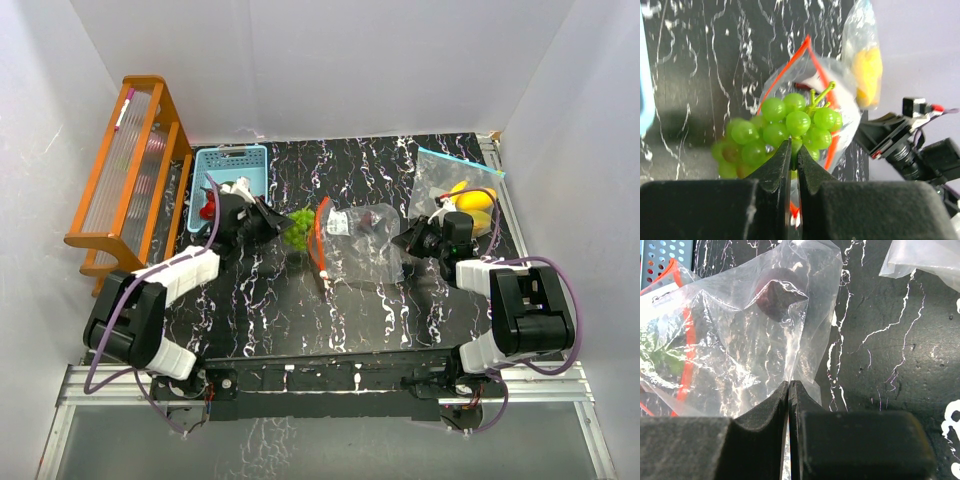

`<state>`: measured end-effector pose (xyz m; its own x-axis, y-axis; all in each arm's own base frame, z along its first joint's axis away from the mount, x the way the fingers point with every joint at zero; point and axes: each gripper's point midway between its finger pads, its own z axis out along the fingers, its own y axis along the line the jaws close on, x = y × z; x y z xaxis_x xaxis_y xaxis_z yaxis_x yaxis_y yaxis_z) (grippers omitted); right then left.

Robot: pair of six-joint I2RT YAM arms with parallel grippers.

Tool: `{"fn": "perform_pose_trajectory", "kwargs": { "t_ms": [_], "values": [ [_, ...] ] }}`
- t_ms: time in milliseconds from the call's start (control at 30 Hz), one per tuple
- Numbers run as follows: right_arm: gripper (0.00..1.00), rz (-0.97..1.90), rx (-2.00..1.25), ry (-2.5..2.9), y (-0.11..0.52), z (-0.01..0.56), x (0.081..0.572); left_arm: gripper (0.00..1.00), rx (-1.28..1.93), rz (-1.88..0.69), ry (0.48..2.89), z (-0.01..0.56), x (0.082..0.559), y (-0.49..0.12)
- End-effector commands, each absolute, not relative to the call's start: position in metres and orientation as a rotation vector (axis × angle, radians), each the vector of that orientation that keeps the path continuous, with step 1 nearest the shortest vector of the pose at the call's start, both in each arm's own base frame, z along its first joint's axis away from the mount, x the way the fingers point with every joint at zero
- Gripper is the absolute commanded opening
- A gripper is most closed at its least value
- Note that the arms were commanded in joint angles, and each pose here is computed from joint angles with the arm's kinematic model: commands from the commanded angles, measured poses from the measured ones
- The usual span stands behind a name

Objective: Open the zip-top bag and remove the fake food
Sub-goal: Pick up the fake fruit from the zipper food storage bag, then place the fake fruit in the bin.

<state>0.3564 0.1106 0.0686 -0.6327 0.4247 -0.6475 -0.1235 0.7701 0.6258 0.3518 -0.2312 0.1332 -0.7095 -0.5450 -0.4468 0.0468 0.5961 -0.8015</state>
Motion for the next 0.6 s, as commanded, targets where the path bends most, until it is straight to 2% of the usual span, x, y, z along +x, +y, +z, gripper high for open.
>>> {"fn": "perform_pose_trajectory", "kwargs": {
  "t_ms": [0,333,567],
  "values": [
    [0.08,0.834,0.179,2.059,0.112,0.082,0.370,0.00,-0.397,-1.111,1.986,0.191,0.390,-0.220],
    [0.08,0.869,0.171,2.065,0.116,0.075,0.367,0.00,-0.559,-0.971,1.867,0.219,0.453,-0.144],
    [0.08,0.906,0.153,2.065,0.121,0.072,0.364,0.00,-0.672,-0.803,1.856,0.190,0.504,-0.094]
  ]
}}
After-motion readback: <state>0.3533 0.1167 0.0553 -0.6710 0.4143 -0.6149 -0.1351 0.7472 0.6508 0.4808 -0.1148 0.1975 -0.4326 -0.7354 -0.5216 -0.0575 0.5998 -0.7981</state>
